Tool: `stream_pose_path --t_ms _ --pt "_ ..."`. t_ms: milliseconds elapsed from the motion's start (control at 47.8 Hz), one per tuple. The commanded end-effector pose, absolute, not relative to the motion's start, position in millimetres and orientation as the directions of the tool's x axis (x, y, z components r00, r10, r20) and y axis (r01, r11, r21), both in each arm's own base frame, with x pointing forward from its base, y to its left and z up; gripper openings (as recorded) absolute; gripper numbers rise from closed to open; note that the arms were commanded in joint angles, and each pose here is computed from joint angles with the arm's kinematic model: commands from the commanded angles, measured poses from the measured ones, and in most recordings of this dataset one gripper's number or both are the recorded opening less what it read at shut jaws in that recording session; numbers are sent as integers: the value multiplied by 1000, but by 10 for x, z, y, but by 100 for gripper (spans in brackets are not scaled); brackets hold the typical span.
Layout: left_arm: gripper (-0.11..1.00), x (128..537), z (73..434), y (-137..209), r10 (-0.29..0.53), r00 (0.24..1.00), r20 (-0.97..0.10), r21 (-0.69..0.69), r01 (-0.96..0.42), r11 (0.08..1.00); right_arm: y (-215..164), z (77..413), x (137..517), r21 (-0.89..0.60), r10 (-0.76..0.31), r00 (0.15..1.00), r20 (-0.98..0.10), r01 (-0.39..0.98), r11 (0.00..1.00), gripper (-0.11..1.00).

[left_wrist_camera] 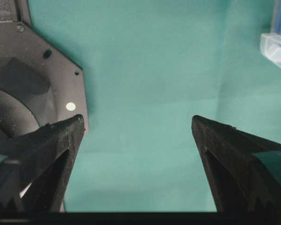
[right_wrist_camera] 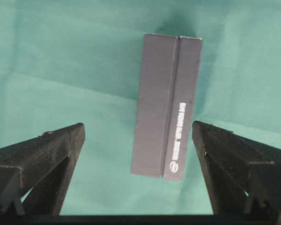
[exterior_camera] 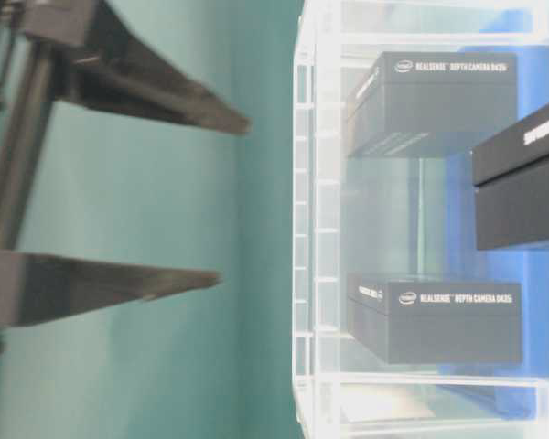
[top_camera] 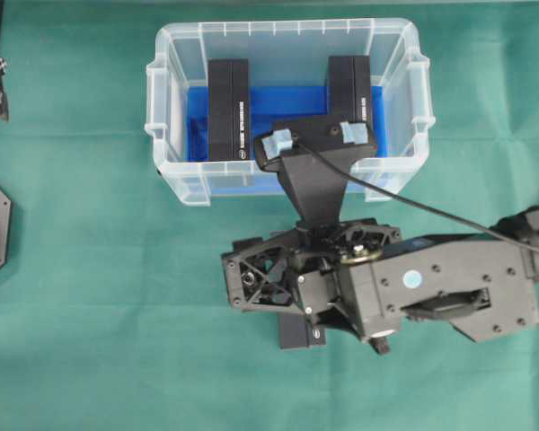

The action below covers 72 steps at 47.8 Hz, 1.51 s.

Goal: Take out the box from the case.
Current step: 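Carry the box toward the front of the case and lower it to the table, then open the right gripper to release the box on the table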

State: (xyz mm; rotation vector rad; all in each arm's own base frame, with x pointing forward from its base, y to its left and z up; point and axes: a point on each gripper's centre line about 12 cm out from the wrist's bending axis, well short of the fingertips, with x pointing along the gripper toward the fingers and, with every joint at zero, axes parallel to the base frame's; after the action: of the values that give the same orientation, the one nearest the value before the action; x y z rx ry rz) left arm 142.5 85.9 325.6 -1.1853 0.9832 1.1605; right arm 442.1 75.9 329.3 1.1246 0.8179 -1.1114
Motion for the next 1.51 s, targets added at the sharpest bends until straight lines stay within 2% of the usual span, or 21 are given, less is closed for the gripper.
stream_pose_path --t_ms 0,230,397,565,879,1172,1485 --pt "97 1429 3291 869 148 169 -974 -172 -985 -2 714 3637 4338 343 -257 342 -904 938 42 93" --pt "97 1435 3290 873 149 171 -974 -173 -985 -4 683 3632 4339 339 -263 337 -904 940 39 93" --pt "97 1435 3295 875 151 171 -974 -174 -985 -2 721 3622 4194 266 -271 267 -925 963 39 93" --pt "97 1432 3292 873 151 171 -974 -174 -985 -2 804 3674 3933 190 -281 193 -940 981 40 93" --pt "97 1429 3295 871 152 172 -973 -175 -985 -2 869 3654 3496 157 -233 170 -957 985 71 93" --pt "97 1418 3304 858 149 177 -973 -180 -984 -3 815 3606 2927 158 -213 157 -964 987 10 93" --pt "97 1401 3306 849 151 180 -972 -182 -983 2 806 3575 2460 156 -183 155 -971 988 7 93"
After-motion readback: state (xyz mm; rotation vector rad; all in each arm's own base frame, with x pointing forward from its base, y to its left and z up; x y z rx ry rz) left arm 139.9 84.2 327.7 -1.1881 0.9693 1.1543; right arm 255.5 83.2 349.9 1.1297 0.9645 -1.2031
